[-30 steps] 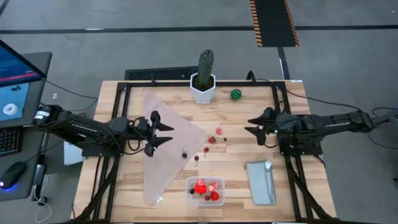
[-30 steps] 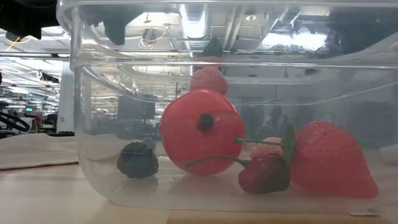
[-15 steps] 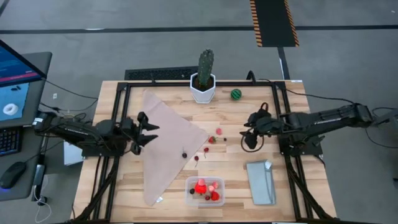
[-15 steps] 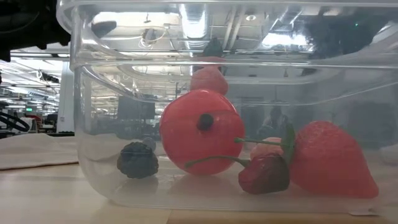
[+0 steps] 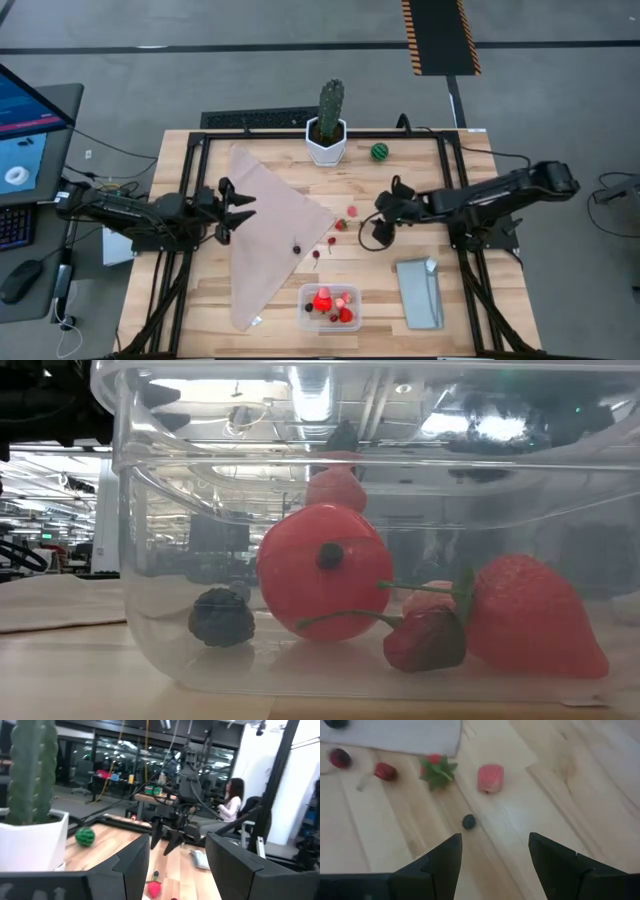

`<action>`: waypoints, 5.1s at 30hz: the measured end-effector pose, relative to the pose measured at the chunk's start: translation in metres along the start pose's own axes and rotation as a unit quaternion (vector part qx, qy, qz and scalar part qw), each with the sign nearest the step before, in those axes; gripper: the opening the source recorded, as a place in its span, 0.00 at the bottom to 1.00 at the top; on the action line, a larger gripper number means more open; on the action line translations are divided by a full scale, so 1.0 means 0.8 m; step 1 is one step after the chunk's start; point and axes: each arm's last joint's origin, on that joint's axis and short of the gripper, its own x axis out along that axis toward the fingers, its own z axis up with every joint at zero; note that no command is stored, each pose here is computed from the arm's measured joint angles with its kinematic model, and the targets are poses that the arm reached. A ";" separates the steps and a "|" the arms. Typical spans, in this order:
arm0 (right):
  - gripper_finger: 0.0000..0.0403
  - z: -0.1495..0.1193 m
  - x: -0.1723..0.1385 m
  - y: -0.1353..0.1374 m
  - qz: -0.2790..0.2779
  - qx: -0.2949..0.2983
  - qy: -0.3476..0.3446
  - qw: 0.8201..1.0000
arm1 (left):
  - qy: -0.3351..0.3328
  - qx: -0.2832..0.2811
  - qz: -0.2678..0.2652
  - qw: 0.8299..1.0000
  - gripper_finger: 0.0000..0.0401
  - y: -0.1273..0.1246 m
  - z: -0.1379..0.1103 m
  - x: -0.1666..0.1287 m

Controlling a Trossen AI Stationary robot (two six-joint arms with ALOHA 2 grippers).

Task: Pick and placing Produce into tupperware
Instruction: Put the blueberry into the transparent bin, then put the strawberry into the transparent bin

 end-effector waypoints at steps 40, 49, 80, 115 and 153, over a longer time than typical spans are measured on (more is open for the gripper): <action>0.63 0.003 0.061 0.016 0.040 -0.003 -0.012 0.999 | 0.001 0.002 0.001 1.000 0.45 0.000 -0.001 0.000; 0.63 0.001 0.068 0.013 0.032 0.014 -0.001 0.999 | 0.002 0.002 0.002 1.000 0.45 0.000 -0.001 0.000; 0.16 0.001 0.076 0.019 0.074 0.016 0.014 0.997 | 0.001 -0.003 0.003 1.000 0.45 0.000 -0.001 0.000; 0.18 0.017 -0.038 0.234 0.232 -0.118 -0.132 0.956 | 0.021 -0.014 0.029 0.999 0.45 0.003 -0.007 0.000; 0.54 0.069 -0.039 0.167 0.072 -0.144 -0.110 0.981 | 0.031 -0.071 0.084 0.993 0.45 0.008 -0.012 -0.001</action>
